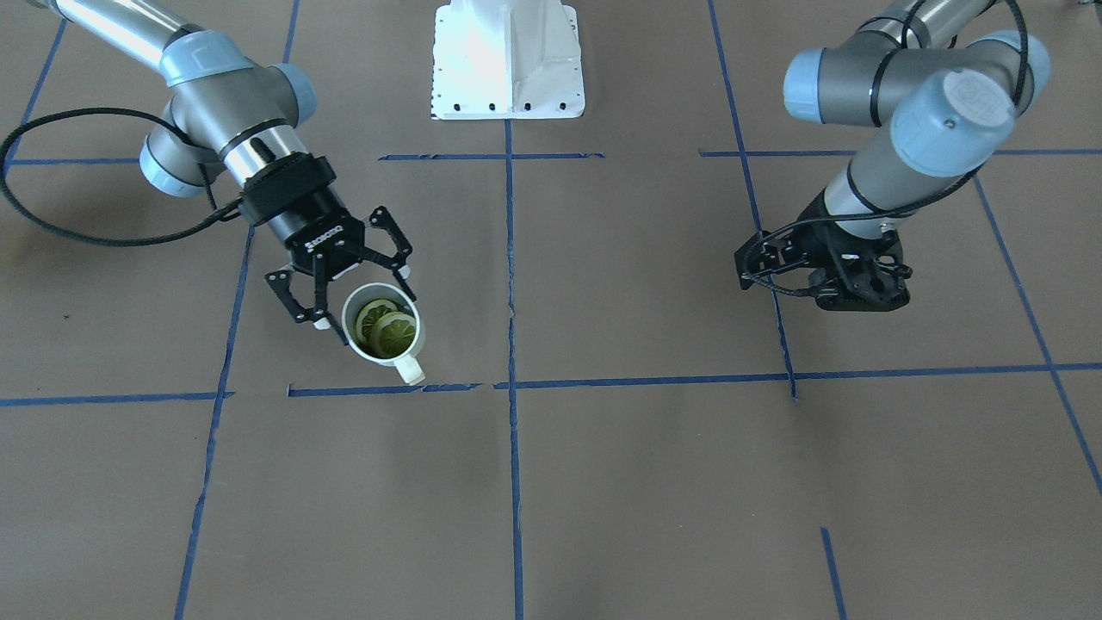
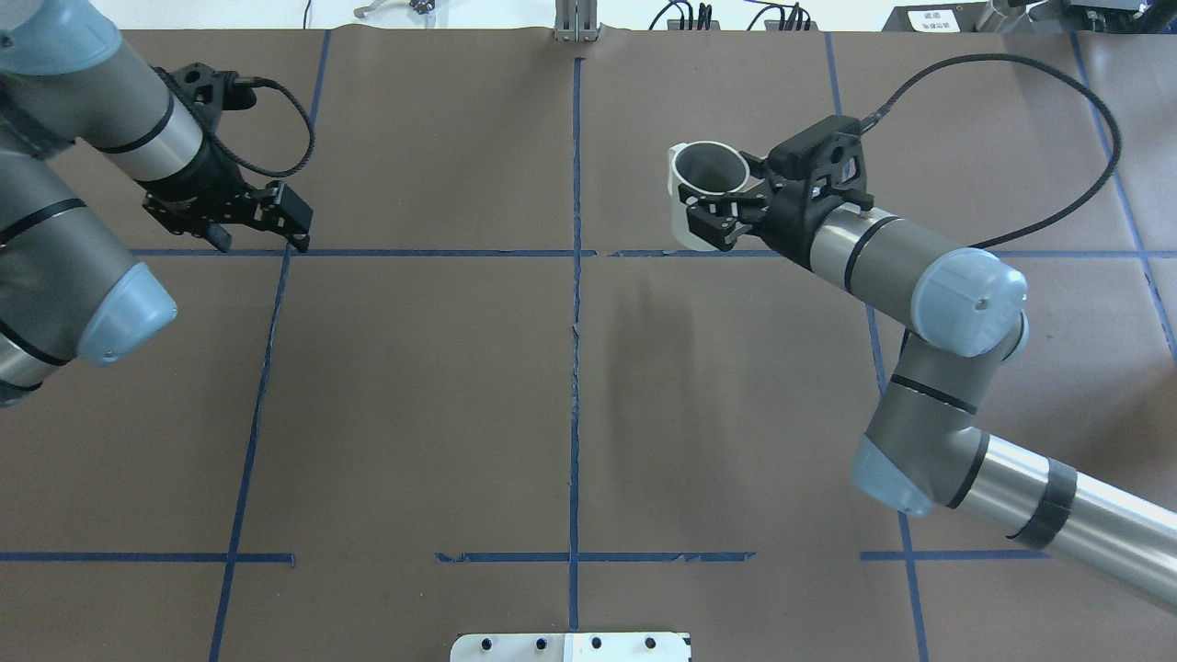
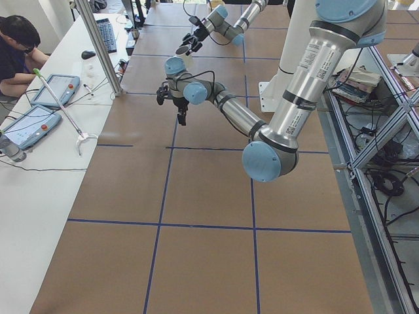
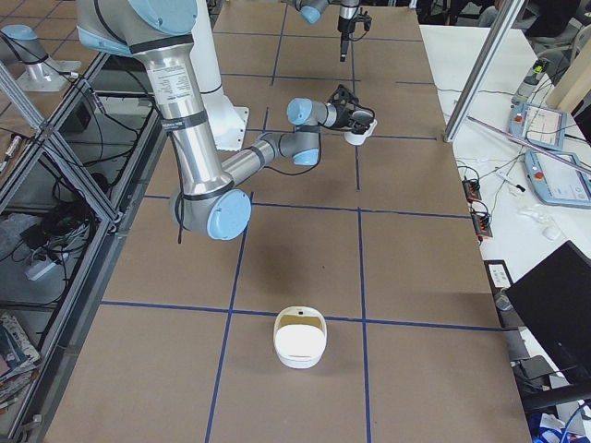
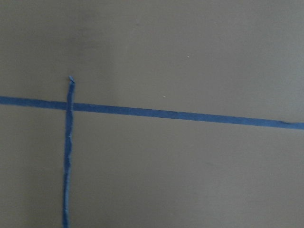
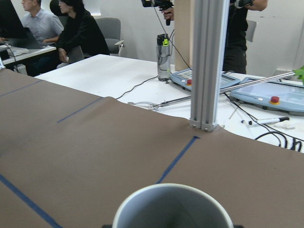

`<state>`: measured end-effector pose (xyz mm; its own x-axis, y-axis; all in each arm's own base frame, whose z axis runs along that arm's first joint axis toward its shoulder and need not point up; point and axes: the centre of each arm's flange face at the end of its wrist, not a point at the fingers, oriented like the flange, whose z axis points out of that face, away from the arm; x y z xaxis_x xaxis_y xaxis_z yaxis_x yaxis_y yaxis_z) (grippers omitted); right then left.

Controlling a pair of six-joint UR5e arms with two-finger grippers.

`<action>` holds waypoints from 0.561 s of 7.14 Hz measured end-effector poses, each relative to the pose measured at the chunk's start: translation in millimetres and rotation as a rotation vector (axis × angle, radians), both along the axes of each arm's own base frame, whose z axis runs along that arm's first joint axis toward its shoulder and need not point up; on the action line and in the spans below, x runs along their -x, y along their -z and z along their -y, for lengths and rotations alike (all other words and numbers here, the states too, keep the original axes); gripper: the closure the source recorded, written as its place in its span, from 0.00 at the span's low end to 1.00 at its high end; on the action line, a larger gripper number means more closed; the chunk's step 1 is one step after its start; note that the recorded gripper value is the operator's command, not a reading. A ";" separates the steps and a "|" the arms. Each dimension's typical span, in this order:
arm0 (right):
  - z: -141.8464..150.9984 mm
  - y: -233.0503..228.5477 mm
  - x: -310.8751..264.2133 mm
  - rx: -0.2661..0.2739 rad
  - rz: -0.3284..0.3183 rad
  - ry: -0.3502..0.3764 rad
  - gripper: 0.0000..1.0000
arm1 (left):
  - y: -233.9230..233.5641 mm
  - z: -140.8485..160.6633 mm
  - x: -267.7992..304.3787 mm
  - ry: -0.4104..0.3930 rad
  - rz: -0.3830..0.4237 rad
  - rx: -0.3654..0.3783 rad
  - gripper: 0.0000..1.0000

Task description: Left arm hands cup to right arm to dump lemon

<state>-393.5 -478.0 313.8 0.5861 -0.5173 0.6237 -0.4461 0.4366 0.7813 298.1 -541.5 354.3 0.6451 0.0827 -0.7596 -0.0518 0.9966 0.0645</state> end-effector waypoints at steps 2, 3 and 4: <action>1.9 -58.5 -77.5 0.066 -0.052 -0.074 0.99 | -34.6 -15.1 38.5 -0.032 0.054 -0.085 0.00; -5.2 -83.9 -120.7 0.101 -0.073 -0.108 0.99 | -42.2 -18.7 42.7 -0.035 0.066 -0.089 0.00; -19.0 -108.7 -166.7 0.143 -0.091 -0.146 0.99 | -46.7 -19.7 42.9 -0.036 0.072 -0.084 0.00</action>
<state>-226.9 -459.0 422.5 0.7052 -0.3328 0.6260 -0.4434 0.4820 0.7557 255.2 -521.9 401.0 0.6932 0.1681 -0.7008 -0.0947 0.9852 0.1427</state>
